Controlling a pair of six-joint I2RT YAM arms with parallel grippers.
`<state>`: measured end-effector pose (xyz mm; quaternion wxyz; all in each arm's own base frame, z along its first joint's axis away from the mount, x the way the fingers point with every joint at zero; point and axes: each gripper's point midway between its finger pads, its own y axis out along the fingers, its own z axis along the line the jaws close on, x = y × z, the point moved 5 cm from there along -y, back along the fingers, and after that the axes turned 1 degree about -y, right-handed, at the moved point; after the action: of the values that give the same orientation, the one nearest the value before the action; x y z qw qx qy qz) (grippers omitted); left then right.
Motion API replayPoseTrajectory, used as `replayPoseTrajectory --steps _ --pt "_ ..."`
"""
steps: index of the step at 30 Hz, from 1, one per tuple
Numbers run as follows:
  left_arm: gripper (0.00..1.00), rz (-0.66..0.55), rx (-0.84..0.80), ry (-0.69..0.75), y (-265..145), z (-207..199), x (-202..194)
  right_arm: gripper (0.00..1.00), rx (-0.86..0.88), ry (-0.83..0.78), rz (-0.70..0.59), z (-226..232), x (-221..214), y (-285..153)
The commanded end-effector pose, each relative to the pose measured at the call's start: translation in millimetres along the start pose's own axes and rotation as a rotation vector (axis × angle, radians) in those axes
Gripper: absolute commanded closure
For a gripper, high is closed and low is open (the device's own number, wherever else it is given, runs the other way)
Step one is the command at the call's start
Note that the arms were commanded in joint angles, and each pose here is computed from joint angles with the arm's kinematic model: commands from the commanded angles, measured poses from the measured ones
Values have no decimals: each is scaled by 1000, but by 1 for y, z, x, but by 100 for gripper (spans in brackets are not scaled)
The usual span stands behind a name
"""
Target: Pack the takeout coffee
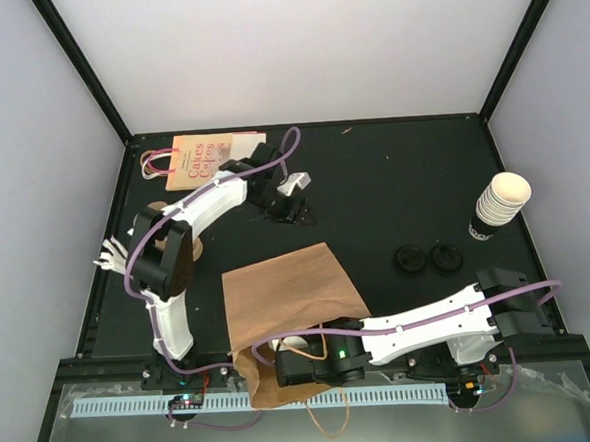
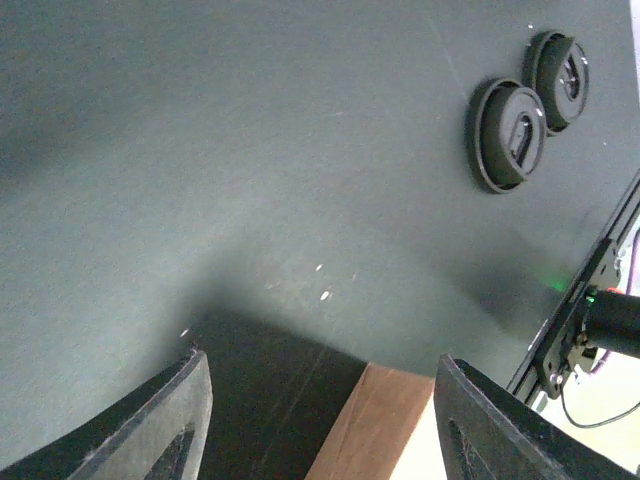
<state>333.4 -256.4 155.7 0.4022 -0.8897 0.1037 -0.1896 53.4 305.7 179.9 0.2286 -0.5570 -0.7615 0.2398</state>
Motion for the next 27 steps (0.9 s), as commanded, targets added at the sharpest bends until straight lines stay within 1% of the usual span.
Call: replayPoseTrajectory --steps 1,7,16,27 --pt "37 12 -73 37 10 -19 14 46 -18 26 -22 -8 2 -1" --pt "41 59 -99 27 24 -13 7 46 -10 33 -22 -7 -1 1" --pt "44 101 -118 26 35 -10 -4 47 5 34 -17 -4 -4 2" --pt "48 137 -155 50 43 -18 -12 47 14 36 -13 1 -6 6"
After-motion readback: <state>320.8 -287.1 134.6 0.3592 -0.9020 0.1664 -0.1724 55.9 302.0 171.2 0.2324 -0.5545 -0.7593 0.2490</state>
